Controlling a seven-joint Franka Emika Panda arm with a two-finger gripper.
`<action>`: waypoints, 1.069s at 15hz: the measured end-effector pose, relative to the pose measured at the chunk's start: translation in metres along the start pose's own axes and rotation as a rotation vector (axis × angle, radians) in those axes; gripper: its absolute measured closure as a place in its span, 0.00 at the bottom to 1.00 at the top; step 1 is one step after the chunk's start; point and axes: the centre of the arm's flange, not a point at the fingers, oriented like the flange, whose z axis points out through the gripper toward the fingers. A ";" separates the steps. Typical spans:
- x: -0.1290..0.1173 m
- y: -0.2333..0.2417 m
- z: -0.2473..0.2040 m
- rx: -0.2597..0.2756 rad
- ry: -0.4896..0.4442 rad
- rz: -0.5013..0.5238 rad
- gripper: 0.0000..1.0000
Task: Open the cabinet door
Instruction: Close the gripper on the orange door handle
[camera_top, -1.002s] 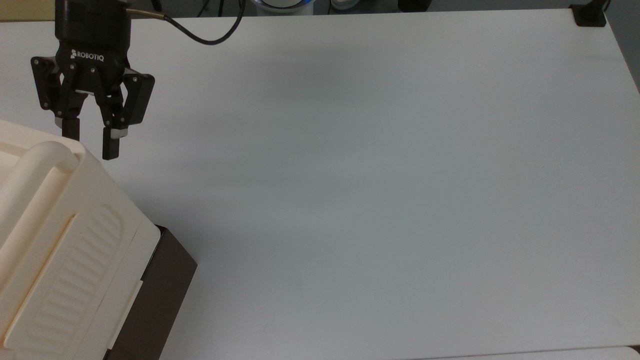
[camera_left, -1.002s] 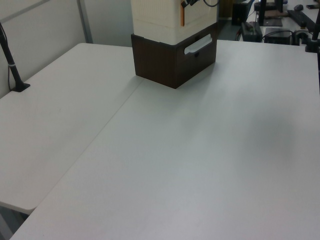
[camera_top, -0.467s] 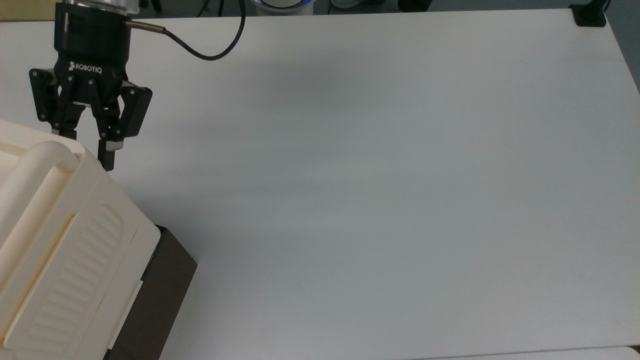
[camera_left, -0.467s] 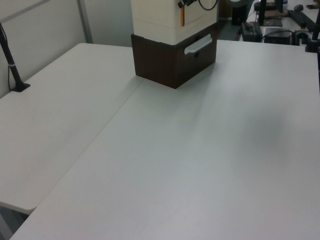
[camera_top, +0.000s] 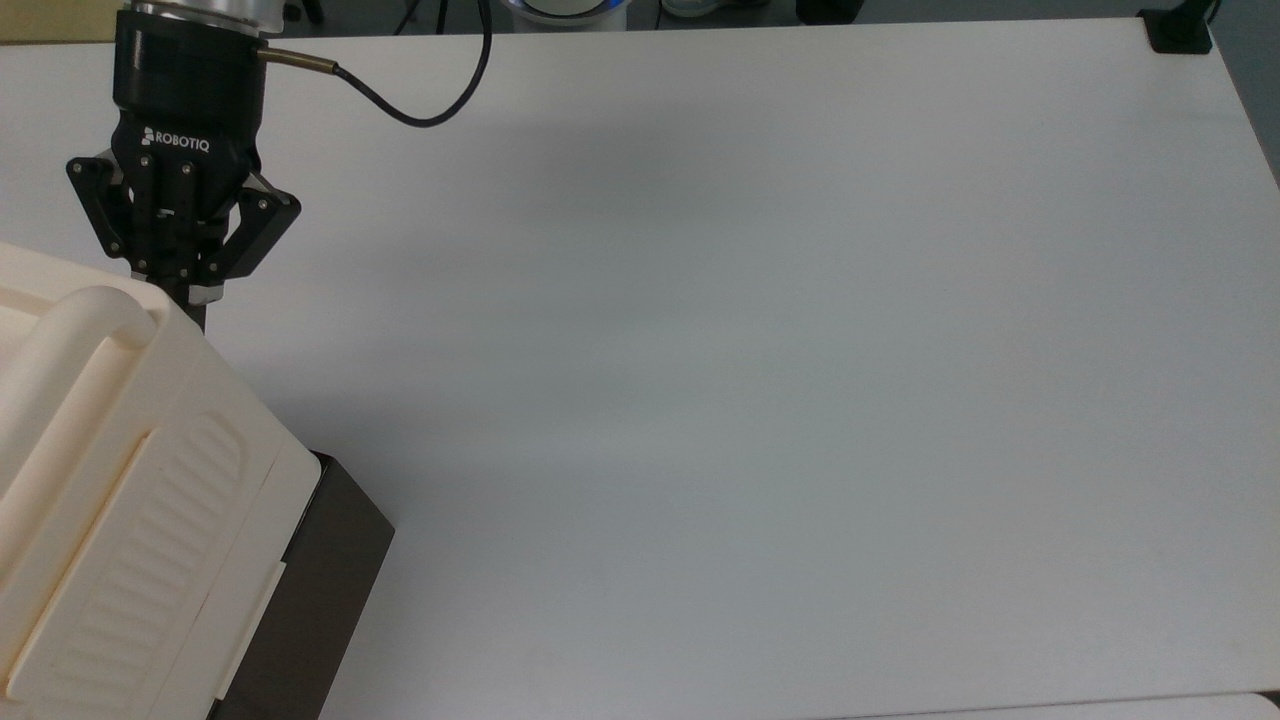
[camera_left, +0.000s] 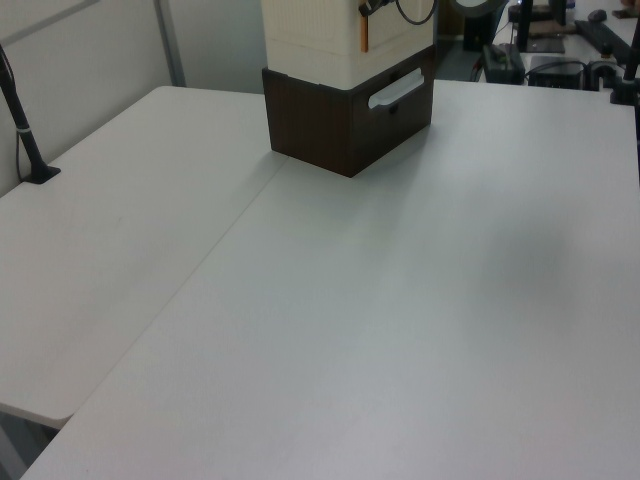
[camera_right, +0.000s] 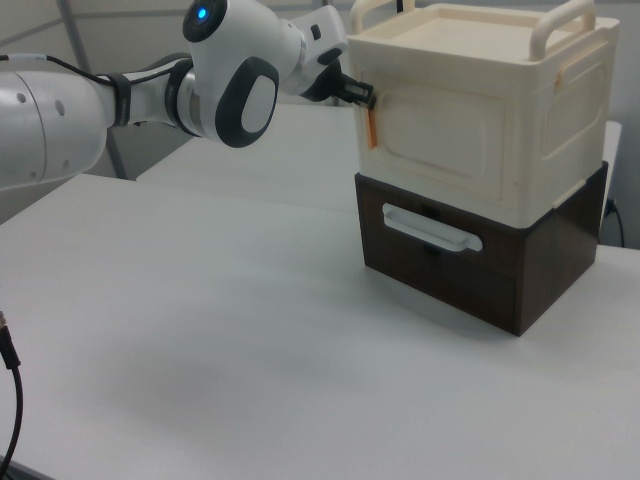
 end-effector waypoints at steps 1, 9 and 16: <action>0.000 0.000 0.000 -0.001 0.000 -0.003 0.85; -0.001 0.000 0.000 -0.005 -0.002 -0.013 0.85; -0.002 0.000 -0.004 -0.005 -0.022 -0.011 0.85</action>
